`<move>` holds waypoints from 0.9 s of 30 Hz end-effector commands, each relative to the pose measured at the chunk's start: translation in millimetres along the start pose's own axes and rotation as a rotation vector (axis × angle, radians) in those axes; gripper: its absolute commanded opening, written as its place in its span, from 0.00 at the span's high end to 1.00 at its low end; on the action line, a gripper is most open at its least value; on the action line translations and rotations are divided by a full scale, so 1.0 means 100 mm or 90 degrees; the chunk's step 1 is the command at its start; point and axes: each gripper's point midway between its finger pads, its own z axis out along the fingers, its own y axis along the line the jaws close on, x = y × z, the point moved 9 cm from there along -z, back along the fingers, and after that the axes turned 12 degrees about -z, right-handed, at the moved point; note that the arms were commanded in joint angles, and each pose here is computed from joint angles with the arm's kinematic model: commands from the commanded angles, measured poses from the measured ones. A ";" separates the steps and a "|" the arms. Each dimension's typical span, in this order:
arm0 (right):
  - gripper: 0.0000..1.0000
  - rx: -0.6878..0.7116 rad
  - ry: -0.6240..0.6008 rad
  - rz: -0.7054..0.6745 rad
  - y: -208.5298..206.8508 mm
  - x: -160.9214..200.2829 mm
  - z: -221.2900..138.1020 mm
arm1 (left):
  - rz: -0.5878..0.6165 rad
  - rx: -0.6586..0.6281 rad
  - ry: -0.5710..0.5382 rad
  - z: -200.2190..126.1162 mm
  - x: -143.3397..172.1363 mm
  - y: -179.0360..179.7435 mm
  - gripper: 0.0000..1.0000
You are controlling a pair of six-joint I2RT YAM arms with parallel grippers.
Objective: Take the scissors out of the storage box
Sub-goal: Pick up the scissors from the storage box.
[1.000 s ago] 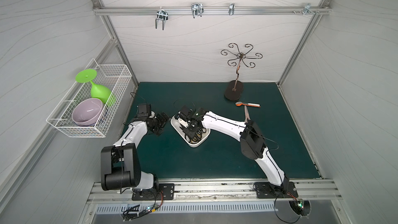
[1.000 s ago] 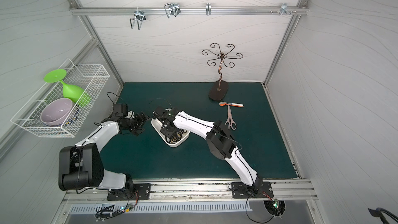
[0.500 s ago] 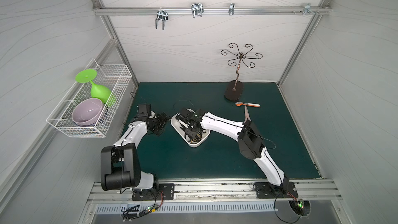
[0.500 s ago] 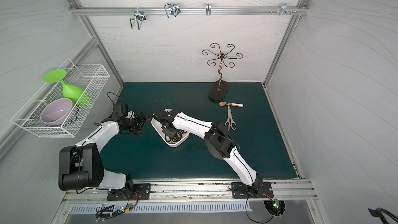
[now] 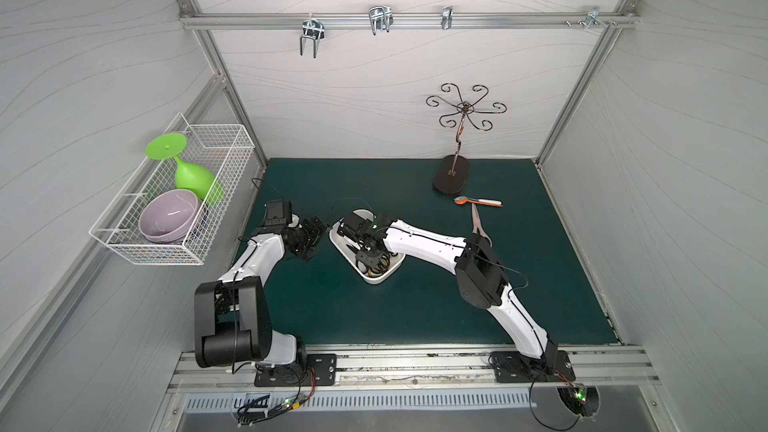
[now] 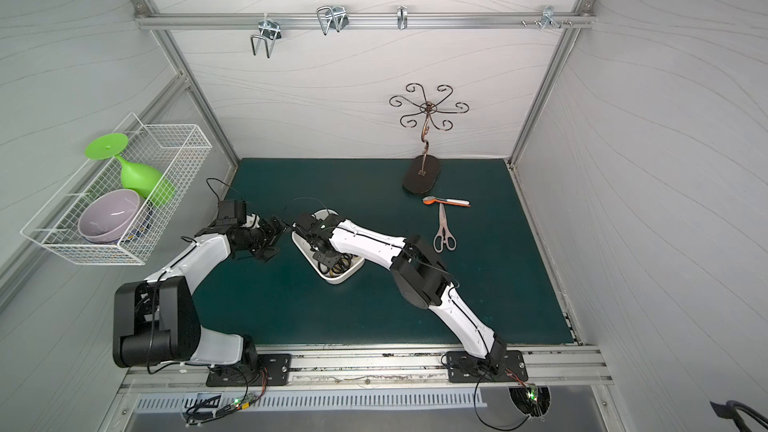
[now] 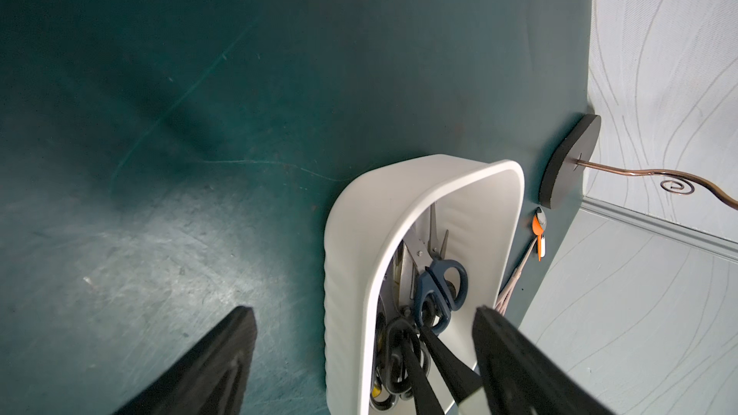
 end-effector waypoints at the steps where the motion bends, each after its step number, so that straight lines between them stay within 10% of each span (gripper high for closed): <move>1: 0.82 0.000 0.024 -0.015 0.06 0.03 0.04 | 0.009 0.018 -0.003 -0.04 -0.01 -0.04 0.11; 9: 0.99 0.029 0.025 -0.006 -0.03 0.00 -0.04 | 0.010 0.019 -0.004 -0.05 0.00 -0.04 0.11; 27: 1.00 0.063 0.010 0.062 -0.44 0.20 -0.41 | 0.000 0.023 -0.002 -0.05 -0.01 -0.06 0.11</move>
